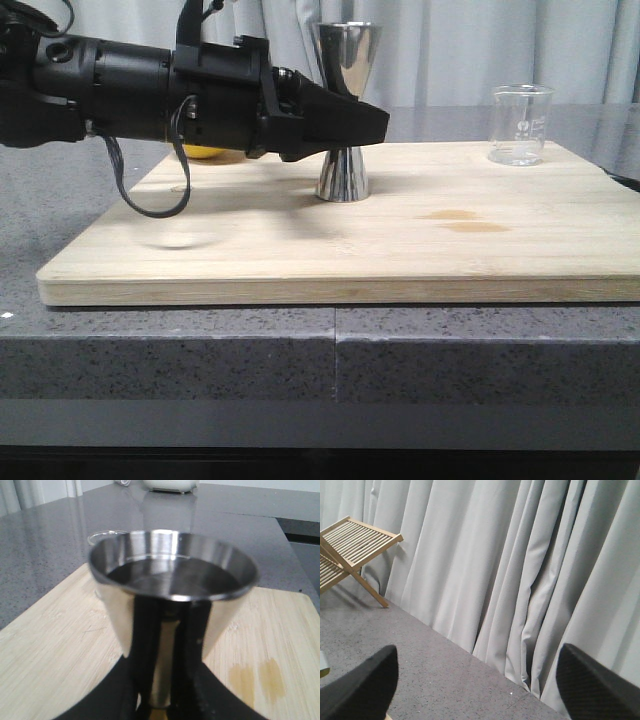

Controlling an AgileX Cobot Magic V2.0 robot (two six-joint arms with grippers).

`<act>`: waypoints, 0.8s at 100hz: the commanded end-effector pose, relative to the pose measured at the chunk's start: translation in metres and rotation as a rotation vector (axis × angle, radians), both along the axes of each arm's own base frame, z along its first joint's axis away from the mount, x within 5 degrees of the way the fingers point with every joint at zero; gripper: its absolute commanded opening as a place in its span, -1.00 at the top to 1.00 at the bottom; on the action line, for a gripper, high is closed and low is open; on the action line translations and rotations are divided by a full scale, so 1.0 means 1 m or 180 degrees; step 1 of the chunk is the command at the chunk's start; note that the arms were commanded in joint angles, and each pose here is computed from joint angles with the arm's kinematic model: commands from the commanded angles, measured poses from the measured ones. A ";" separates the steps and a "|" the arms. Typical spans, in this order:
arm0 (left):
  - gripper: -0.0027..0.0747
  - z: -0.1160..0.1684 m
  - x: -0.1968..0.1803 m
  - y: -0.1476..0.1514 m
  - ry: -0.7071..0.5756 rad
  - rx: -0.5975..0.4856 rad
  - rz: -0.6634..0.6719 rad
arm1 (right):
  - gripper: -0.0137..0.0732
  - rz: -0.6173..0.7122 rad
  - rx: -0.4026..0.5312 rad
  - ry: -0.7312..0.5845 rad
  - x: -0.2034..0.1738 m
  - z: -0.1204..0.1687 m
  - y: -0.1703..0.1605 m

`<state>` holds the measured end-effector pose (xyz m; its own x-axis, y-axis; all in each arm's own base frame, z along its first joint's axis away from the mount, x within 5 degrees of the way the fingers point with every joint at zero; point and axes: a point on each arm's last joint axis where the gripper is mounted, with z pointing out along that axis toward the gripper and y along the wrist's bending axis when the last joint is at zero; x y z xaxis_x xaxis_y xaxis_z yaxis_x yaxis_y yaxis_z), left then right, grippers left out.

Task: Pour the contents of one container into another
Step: 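Lower the filled jigger onto the board with the left gripper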

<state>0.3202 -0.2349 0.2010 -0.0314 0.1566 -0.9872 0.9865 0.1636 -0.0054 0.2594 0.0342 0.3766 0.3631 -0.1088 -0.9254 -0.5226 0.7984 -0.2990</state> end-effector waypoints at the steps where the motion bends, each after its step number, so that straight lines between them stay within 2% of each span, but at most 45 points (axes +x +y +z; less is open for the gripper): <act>1: 0.99 0.026 0.002 0.000 -0.0111 -0.0319 0.0007 | -0.66 0.0091 0.0133 -0.0263 -0.010 0.020 0.001; 42: 0.98 0.026 0.002 0.000 -0.0112 -0.0319 0.0007 | -0.66 0.0086 0.0132 -0.0260 -0.010 0.020 0.001; 50: 0.93 0.025 0.002 0.000 -0.0121 -0.0298 -0.0014 | -0.66 0.0086 0.0132 -0.0260 -0.010 0.020 0.001; 59: 0.70 0.025 0.001 0.000 -0.0125 -0.0289 -0.0023 | -0.66 0.0086 0.0132 -0.0260 -0.010 0.020 0.001; 74: 0.04 0.025 0.001 0.000 -0.0125 -0.0289 -0.0023 | -0.66 0.0086 0.0132 -0.0260 -0.010 0.020 0.001; 80: -0.15 0.025 0.002 0.000 -0.0123 -0.0293 -0.0019 | -0.66 0.0081 0.0131 -0.0256 -0.010 0.019 0.001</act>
<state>0.3218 -0.2353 0.1981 -0.0371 0.1537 -0.9874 0.9869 0.1607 -0.0121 0.2592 0.0344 0.3768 0.3654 -0.1071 -0.9247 -0.5245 0.7970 -0.2996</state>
